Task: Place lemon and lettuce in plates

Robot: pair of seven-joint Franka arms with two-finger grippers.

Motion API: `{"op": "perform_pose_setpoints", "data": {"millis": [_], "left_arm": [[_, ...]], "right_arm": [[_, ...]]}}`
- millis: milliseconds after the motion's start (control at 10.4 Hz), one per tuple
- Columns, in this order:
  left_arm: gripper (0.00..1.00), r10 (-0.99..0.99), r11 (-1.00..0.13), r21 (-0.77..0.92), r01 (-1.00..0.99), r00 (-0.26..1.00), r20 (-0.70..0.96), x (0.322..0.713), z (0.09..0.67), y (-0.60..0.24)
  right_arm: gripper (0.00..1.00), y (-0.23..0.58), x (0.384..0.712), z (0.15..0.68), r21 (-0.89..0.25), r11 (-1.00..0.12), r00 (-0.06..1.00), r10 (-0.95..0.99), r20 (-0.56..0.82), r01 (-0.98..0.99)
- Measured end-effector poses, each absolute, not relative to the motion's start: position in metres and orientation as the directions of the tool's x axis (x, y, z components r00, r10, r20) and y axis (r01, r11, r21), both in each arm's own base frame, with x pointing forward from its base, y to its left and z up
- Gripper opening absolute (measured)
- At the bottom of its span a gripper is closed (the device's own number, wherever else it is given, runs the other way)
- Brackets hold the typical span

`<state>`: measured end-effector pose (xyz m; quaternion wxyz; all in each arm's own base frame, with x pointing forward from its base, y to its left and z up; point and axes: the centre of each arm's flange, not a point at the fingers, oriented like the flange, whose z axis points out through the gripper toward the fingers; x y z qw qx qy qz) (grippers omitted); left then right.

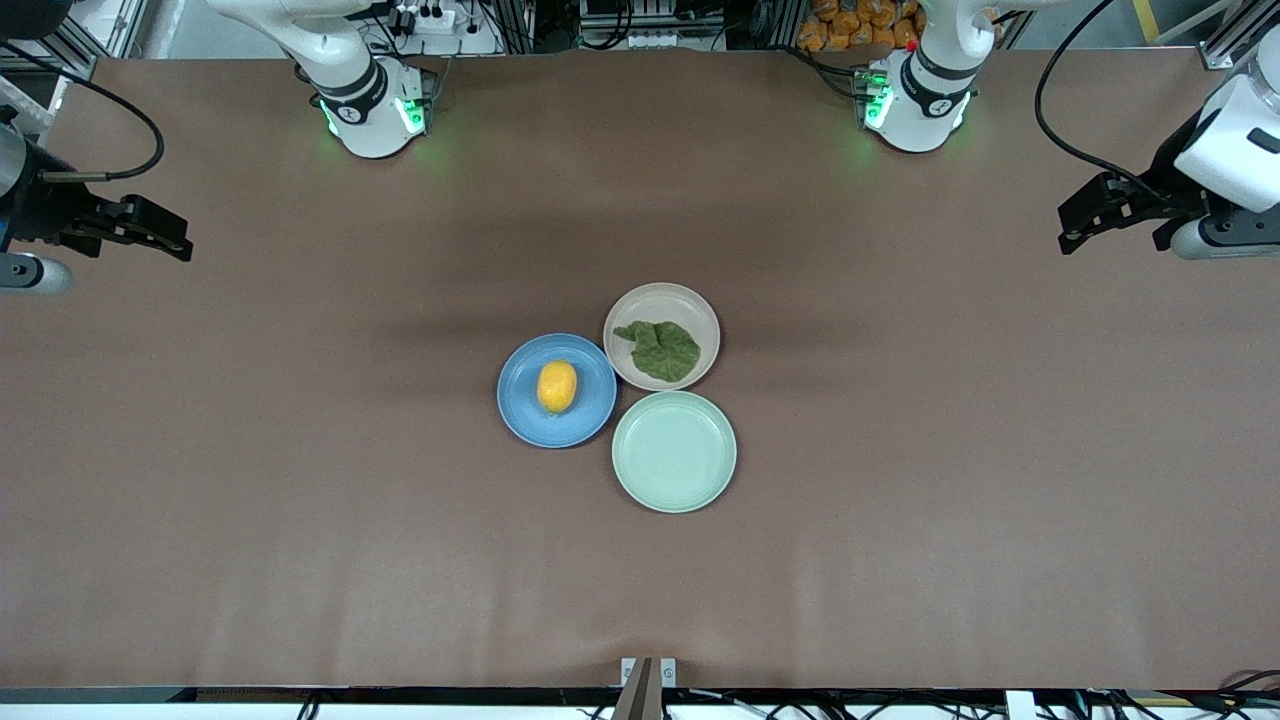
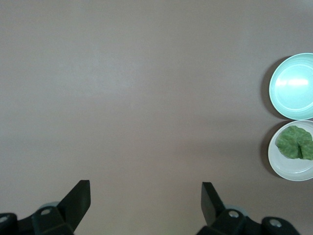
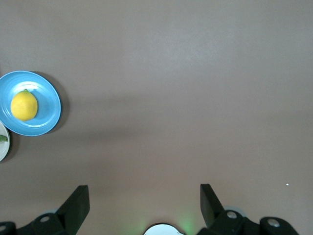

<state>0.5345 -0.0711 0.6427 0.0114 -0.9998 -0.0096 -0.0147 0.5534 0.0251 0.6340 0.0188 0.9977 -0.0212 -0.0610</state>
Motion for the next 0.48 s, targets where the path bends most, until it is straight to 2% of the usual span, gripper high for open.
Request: {"op": "perform_pose_setpoints", "data": {"millis": [482], "left_arm": [[1.00, 0.019, -1.000, -0.017, 0.020, 0.998, 0.065, 0.535, 0.658, -0.071]], "right_arm": [[1.00, 0.025, 0.553, 0.632, 0.040, -0.998, 0.991, -0.044, -0.124, -0.039]]}}
